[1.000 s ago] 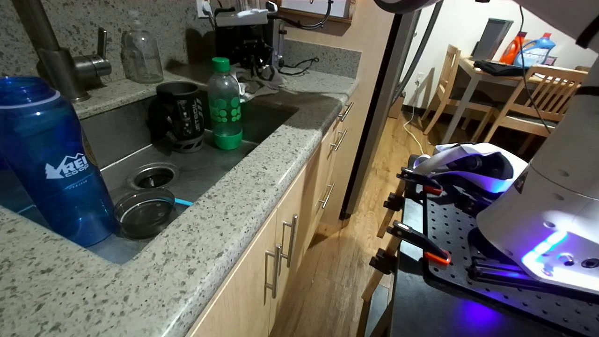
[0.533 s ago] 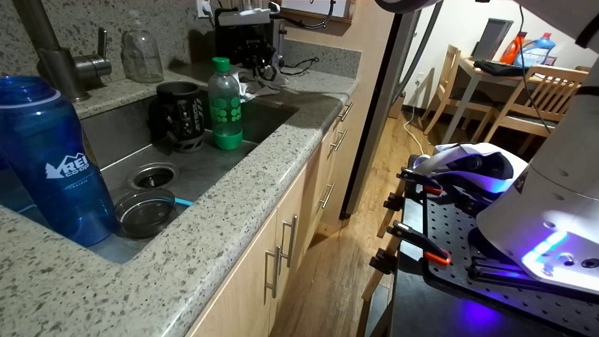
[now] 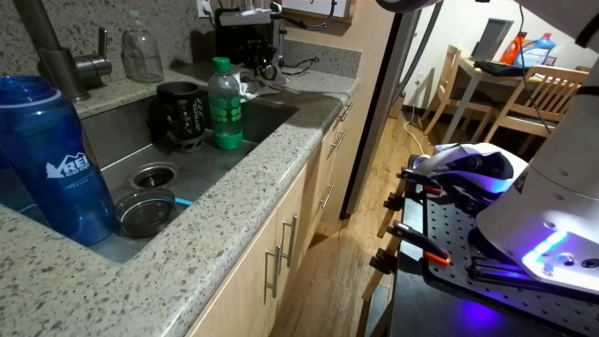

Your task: Use the cloth to wipe the right side of the counter

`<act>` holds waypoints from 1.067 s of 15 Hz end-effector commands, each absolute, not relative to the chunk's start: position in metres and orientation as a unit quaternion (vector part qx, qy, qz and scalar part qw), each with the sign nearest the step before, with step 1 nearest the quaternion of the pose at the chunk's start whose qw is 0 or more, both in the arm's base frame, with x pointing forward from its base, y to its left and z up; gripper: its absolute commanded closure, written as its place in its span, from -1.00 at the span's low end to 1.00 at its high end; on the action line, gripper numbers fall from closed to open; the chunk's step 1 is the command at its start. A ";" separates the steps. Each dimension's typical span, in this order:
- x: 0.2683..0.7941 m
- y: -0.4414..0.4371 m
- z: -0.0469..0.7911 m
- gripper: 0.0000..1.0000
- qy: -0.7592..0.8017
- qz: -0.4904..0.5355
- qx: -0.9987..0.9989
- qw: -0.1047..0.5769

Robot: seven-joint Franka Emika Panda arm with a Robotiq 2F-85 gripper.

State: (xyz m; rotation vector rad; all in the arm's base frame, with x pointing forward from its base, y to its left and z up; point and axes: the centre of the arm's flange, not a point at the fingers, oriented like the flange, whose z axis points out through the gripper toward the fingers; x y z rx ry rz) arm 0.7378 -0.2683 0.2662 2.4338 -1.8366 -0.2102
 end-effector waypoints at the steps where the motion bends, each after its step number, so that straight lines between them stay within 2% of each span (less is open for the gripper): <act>1: 0.696 -0.290 0.222 0.93 -0.624 -0.063 0.775 0.071; 16: 0.672 -0.335 0.220 0.93 -0.658 -0.045 0.745 0.097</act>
